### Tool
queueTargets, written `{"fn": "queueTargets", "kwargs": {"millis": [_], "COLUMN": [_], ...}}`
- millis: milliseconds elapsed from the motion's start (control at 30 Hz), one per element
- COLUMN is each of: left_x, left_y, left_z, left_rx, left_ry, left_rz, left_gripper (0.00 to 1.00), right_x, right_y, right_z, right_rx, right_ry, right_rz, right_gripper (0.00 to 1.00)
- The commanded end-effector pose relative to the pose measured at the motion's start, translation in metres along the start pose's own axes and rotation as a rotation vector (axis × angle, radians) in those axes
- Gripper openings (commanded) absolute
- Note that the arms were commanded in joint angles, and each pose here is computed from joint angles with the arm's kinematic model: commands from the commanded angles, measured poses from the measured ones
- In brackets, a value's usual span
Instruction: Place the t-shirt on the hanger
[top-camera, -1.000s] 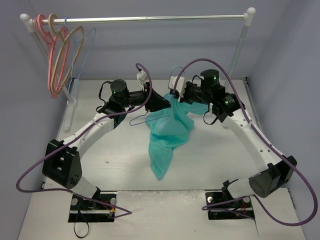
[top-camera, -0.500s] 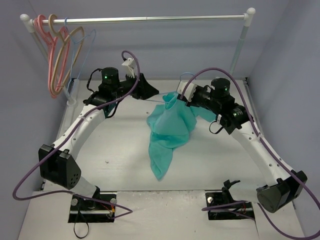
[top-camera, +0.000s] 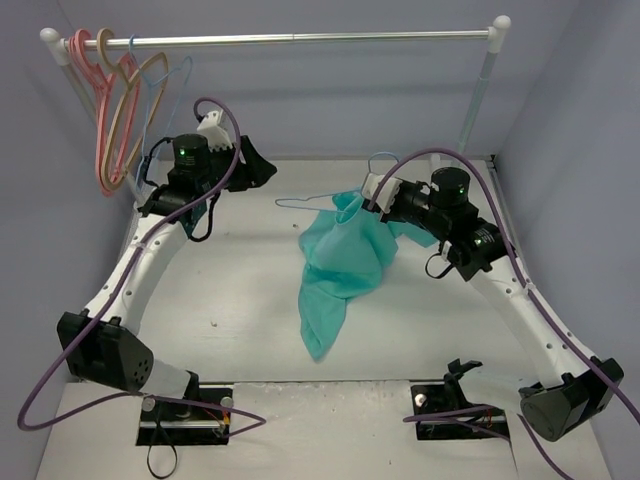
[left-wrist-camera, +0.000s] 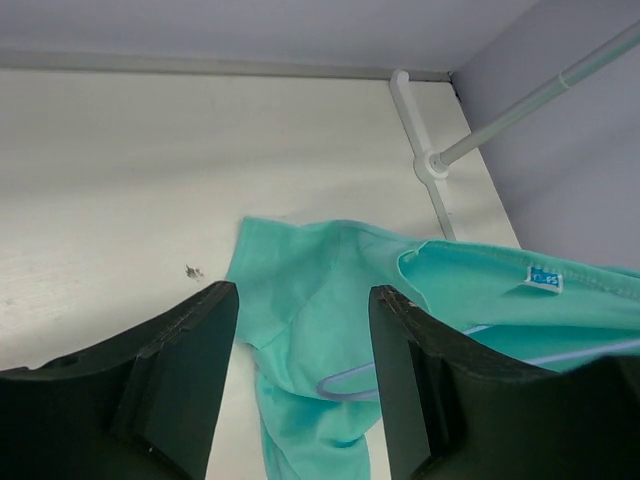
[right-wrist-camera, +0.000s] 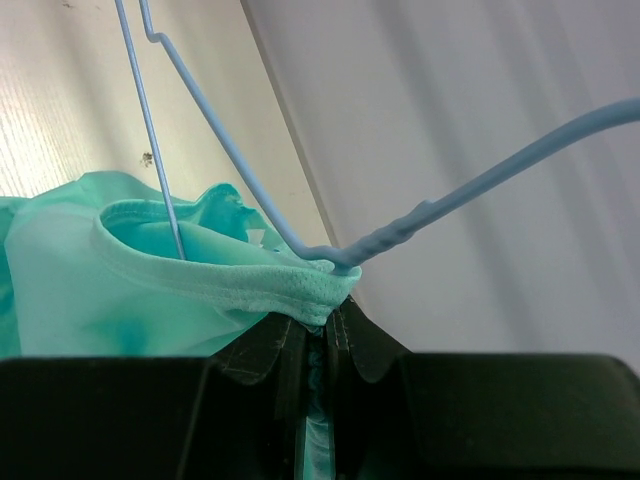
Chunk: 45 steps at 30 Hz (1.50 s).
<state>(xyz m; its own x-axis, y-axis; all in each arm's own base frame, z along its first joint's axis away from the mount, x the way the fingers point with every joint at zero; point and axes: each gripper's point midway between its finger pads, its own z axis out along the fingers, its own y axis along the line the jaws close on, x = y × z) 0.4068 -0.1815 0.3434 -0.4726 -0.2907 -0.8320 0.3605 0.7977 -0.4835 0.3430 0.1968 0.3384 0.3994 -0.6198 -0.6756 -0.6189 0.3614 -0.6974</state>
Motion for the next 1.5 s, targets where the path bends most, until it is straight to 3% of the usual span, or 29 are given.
{"fn": "queueTargets", "kwargs": {"millis": [0, 133, 433, 700, 933, 1133, 1467], "left_x": [0.007, 0.013, 0.024, 0.045, 0.077, 0.08, 0.118], "left_y": [-0.007, -0.041, -0.081, -0.101, -0.097, -0.104, -0.14], "left_z": [0.012, 0.029, 0.038, 0.055, 0.078, 0.091, 0.088], "left_rx": [0.07, 0.287, 0.508, 0.601, 0.638, 0.702, 0.91], "left_ry": [-0.015, 0.043, 0.134, 0.21, 0.291, 0.291, 0.414], "left_rz": [-0.088, -0.112, -0.027, -0.002, -0.04, -0.108, -0.169], "left_gripper": [0.54, 0.54, 0.54, 0.54, 0.54, 0.54, 0.54], "right_x": [-0.036, -0.036, -0.045, -0.051, -0.061, -0.057, -0.049], "right_y": [-0.032, -0.027, -0.015, -0.008, -0.005, 0.002, 0.001], "right_z": [-0.017, -0.019, -0.025, -0.028, -0.034, -0.035, -0.024], "right_rx": [0.117, 0.105, 0.066, 0.034, -0.007, -0.036, -0.052], "right_ry": [-0.116, -0.124, -0.174, -0.201, -0.222, -0.204, -0.179], "right_rz": [-0.047, -0.032, 0.007, 0.01, 0.008, 0.013, -0.003], "right_gripper": [0.0, 0.0, 0.0, 0.0, 0.0, 0.0, 0.0]}}
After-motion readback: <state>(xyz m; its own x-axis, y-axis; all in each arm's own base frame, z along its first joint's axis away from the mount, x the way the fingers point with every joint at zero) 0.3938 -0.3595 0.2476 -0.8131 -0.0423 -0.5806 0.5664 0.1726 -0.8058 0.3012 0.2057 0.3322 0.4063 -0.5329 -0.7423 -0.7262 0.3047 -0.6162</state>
